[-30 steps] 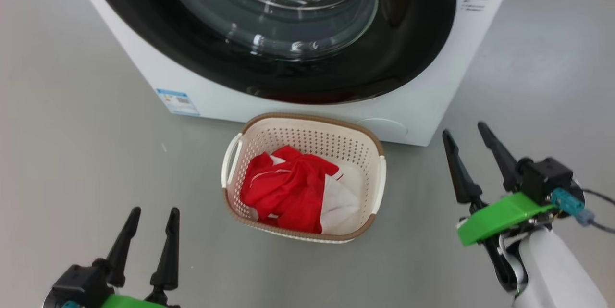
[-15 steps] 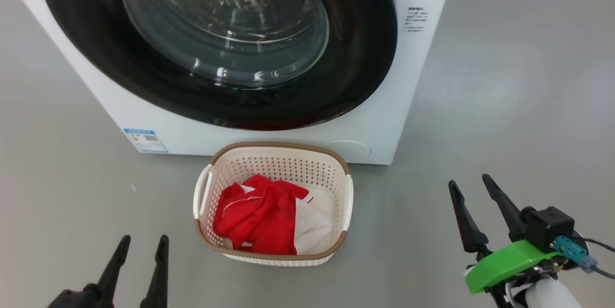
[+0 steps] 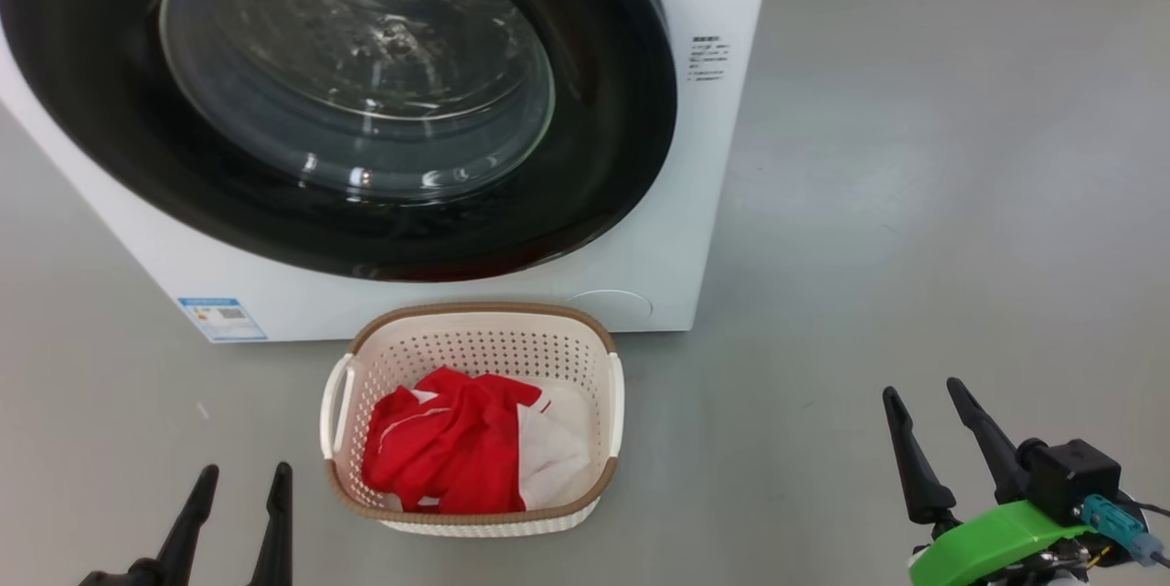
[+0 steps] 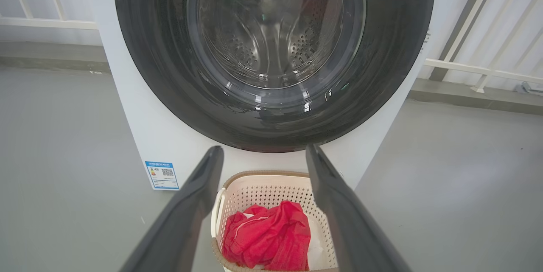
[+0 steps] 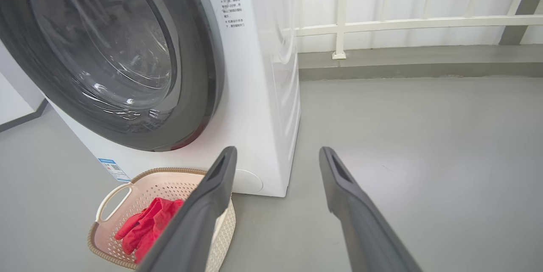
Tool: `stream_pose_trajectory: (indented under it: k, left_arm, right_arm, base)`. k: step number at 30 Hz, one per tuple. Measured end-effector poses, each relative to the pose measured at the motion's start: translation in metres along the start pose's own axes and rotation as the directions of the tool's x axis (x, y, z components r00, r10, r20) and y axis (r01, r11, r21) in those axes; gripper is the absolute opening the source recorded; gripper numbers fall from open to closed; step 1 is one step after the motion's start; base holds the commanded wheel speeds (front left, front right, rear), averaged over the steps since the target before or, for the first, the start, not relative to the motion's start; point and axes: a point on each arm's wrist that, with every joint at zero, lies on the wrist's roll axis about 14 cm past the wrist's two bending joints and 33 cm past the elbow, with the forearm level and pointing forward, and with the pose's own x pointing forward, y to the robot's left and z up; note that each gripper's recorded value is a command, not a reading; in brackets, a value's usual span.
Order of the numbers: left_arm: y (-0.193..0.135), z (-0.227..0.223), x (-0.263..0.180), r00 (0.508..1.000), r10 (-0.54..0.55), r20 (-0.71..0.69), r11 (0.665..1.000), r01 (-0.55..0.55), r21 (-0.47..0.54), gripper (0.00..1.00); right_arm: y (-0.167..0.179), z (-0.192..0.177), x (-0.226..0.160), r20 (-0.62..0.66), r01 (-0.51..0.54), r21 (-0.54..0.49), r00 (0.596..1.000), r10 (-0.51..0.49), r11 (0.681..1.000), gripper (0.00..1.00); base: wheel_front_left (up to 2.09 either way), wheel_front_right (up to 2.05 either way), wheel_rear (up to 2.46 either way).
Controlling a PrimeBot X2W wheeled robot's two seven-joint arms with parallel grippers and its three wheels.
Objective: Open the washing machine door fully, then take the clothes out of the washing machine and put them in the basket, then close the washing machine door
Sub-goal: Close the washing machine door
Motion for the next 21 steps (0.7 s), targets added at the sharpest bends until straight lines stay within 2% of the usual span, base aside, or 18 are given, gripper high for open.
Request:
stream_pose_trajectory:
  k: [7, 21]
  left_arm:
    - [-0.008, -0.001, 0.003, 1.000, -0.028, -0.004, 1.000, 0.028, -0.001, 1.00]
    - [-0.008, -0.001, 0.001, 0.999, -0.033, -0.004, 0.999, 0.033, 0.006, 1.00]
  right_arm:
    - [-0.019, 0.000, -0.016, 0.003, 0.065, 0.008, 0.998, -0.065, 0.998, 1.00]
    - [-0.039, 0.002, -0.040, 0.018, 0.132, 0.016, 0.991, -0.132, 0.991, 1.00]
  base:
    - [0.00, 0.00, 0.00]
    - [0.00, 0.00, 0.00]
